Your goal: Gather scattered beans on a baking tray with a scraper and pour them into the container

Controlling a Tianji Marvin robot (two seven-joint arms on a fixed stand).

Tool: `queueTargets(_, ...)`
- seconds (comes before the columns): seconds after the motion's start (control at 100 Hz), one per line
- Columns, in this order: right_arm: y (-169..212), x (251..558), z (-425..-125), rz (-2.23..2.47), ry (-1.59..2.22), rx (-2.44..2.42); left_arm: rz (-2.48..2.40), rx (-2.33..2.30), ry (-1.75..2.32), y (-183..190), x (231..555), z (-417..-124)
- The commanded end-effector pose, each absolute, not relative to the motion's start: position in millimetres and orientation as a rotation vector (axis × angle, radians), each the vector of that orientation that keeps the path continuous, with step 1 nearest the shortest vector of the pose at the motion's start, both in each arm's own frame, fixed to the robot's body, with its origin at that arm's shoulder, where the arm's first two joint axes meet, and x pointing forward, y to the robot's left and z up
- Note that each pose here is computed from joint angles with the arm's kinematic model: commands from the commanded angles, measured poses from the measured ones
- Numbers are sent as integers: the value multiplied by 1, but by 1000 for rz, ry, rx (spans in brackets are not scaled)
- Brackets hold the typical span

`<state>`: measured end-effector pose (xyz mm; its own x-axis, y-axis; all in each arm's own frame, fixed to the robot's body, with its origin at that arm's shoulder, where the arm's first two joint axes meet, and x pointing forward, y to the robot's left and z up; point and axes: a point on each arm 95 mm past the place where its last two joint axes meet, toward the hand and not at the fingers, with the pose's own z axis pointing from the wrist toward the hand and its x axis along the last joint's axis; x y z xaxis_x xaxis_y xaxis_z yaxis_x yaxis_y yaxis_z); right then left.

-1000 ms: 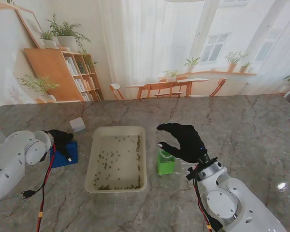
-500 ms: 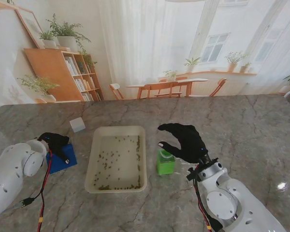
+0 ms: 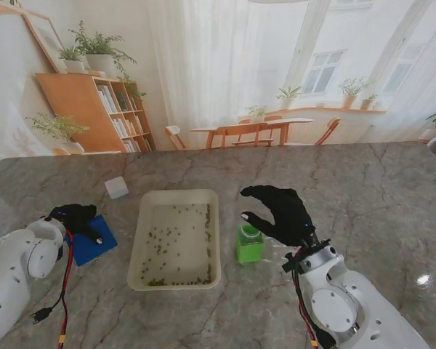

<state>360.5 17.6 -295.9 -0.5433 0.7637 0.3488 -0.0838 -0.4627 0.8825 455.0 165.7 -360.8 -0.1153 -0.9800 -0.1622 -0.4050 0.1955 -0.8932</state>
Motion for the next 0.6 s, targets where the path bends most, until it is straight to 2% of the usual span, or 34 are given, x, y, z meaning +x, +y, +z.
queueTargets(0.0, 18, 359, -298, 2038, 1177, 1055, -878, -1325, 1716, 161, 447, -371)
queueTargets(0.59, 12, 356, -297, 2027, 1159, 1045, -885, -1204, 1773, 159, 445, -354)
